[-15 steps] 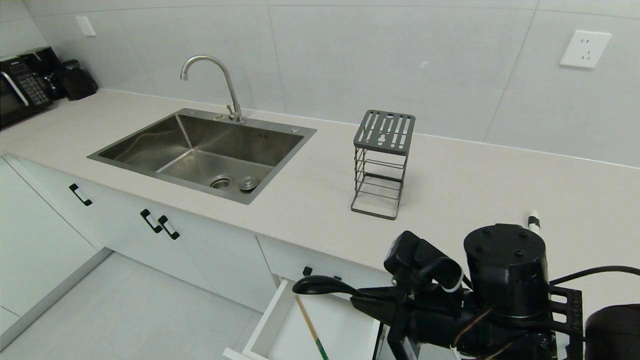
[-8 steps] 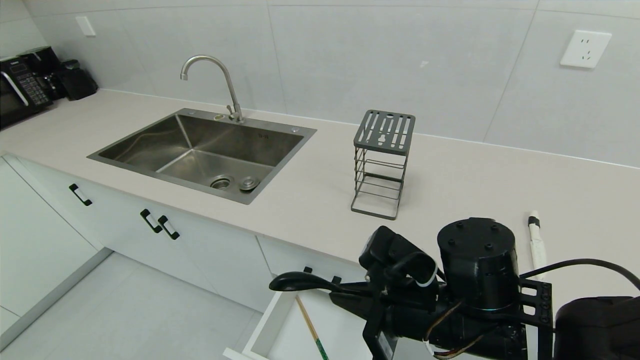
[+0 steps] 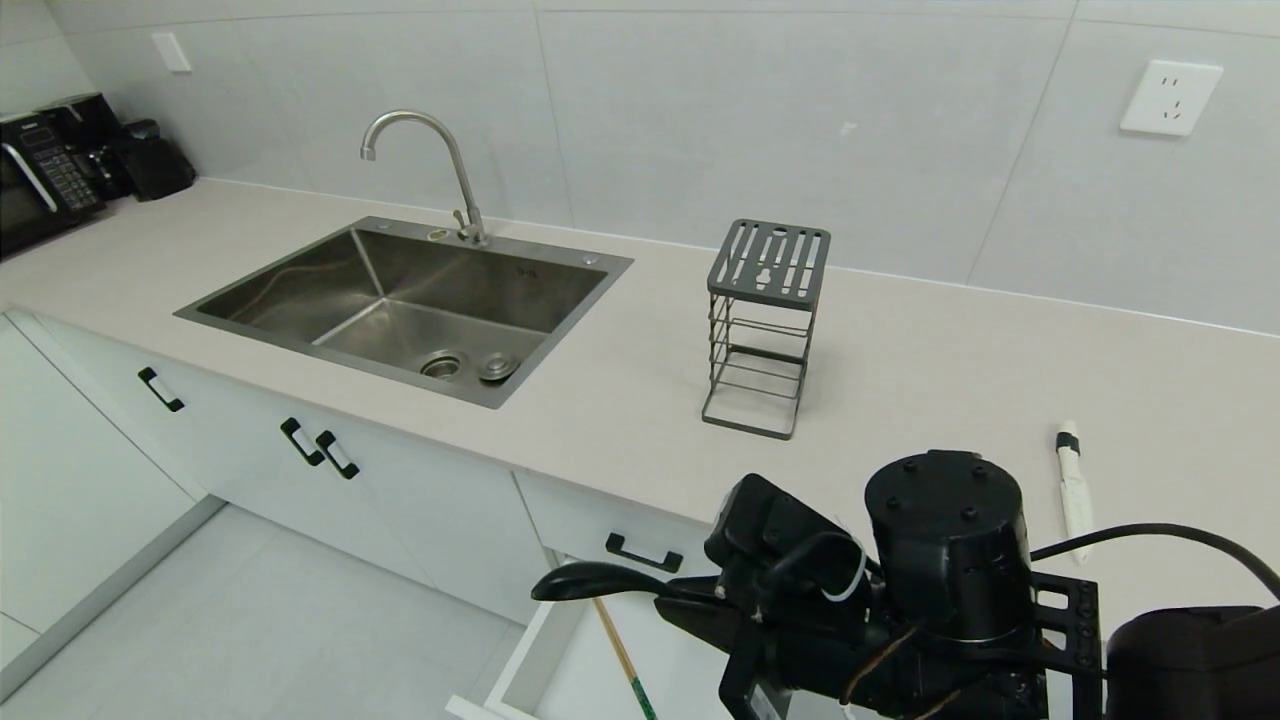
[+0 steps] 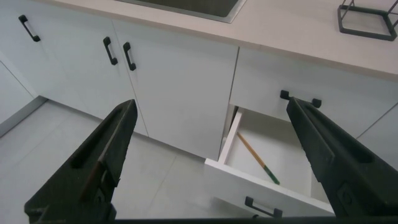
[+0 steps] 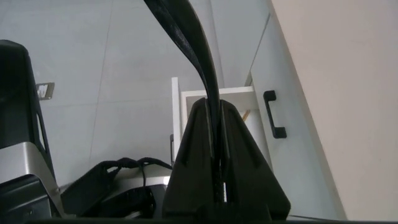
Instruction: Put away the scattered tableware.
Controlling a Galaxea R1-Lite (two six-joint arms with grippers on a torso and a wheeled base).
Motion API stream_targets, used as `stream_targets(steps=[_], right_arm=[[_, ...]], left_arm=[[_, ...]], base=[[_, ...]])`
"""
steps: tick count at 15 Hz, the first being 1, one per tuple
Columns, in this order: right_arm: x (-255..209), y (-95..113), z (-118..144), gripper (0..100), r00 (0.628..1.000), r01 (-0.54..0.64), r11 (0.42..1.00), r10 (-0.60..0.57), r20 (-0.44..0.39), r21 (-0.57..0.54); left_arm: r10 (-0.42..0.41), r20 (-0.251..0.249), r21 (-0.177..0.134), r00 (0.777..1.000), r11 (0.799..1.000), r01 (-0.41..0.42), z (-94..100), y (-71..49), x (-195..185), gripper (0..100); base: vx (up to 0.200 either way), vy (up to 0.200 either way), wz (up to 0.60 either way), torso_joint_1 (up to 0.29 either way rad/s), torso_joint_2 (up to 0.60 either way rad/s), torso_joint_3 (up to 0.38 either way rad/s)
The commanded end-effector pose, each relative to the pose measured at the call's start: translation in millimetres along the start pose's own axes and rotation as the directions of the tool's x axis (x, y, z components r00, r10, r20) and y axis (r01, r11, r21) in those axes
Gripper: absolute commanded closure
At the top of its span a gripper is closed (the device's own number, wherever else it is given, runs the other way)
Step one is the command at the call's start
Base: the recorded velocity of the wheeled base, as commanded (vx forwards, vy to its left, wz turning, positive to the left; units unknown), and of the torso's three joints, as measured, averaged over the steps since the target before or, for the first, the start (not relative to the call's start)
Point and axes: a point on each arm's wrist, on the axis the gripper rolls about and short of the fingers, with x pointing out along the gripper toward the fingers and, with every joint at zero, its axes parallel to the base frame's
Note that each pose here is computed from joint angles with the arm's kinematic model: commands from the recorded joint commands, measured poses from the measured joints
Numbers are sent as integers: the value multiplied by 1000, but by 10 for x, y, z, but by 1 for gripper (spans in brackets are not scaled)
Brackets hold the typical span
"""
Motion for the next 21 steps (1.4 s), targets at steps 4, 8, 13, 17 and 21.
stream_targets(steps=[4, 8, 13, 17, 21], right_arm=[[12, 10, 2, 100, 1000, -3, 1000, 3, 0, 2], [26, 66, 14, 100, 1000, -19, 1000, 19, 3, -1], [38, 66, 28, 100, 1000, -18, 1000, 18, 7, 5], [42, 66, 24, 100, 1000, -15, 1000, 15, 5, 5], [42, 66, 24, 100, 1000, -12, 1000, 12, 5, 5]], left_arm=[[1, 0, 0, 1000, 1000, -1, -1, 0, 0, 0], [1, 0, 0, 1000, 1000, -1, -1, 0, 0, 0], [1, 0, 0, 1000, 1000, -1, -1, 0, 0, 0], [1, 0, 0, 1000, 1000, -1, -1, 0, 0, 0], [1, 0, 0, 1000, 1000, -1, -1, 0, 0, 0]], base=[[0, 0, 0, -211, 417, 211], [0, 0, 0, -281, 549, 267], [0, 0, 0, -271, 533, 255], [0, 0, 0, -259, 503, 237], [0, 0, 0, -252, 482, 223]])
